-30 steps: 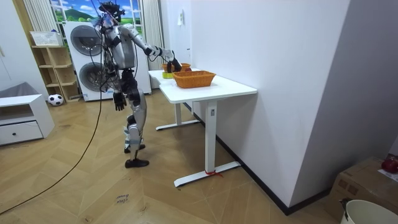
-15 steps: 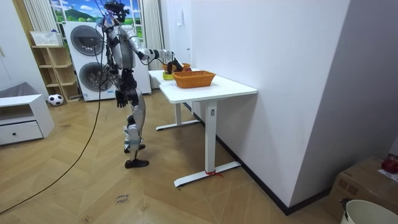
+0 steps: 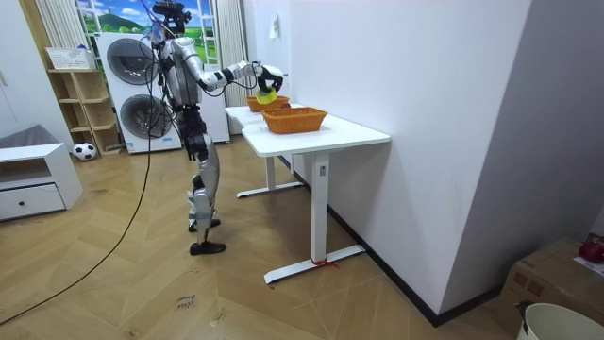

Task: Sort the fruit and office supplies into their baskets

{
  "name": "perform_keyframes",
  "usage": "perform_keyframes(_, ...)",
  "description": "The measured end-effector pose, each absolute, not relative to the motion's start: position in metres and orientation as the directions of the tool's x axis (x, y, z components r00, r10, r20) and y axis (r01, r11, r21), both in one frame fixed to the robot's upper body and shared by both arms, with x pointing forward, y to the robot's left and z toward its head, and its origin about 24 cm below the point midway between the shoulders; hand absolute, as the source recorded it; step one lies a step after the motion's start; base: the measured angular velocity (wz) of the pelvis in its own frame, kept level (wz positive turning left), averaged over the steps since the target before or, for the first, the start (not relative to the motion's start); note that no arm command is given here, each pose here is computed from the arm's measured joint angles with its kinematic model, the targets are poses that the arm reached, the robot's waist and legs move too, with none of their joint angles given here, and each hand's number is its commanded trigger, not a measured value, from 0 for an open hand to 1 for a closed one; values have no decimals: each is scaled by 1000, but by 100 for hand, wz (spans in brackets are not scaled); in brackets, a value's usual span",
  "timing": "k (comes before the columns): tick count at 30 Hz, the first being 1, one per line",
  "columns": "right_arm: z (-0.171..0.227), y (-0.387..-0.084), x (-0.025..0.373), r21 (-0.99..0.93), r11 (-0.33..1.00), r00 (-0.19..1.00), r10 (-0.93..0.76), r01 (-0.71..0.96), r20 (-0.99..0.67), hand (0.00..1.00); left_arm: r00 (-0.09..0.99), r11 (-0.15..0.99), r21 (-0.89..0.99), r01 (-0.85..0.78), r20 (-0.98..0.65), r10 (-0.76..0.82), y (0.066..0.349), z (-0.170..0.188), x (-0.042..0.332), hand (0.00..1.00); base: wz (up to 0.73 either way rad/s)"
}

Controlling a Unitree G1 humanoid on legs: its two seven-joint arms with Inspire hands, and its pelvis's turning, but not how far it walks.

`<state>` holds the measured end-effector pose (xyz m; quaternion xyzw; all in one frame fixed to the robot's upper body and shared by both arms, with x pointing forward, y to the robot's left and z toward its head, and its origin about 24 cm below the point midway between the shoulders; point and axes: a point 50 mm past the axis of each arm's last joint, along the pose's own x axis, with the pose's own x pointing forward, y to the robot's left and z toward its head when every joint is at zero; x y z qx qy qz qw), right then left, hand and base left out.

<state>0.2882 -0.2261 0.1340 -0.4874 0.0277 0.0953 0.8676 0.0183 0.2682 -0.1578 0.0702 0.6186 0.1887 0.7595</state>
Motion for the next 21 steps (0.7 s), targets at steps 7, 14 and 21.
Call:
perform_keyframes(7,140,-235,288,-826,552,993,95,-114,-74,100,175,918,330,-219,-912,370,269,-157,17,0,-2)
perform_keyframes(14,150,-253,285,-782,623,1000,9,14,25,100,179,915,323,-243,-912,369,268,-157,18,0,-5)
perform_keyframes(21,156,-266,283,-714,690,992,-58,120,111,100,180,905,311,-289,-911,370,269,-156,16,0,-2)
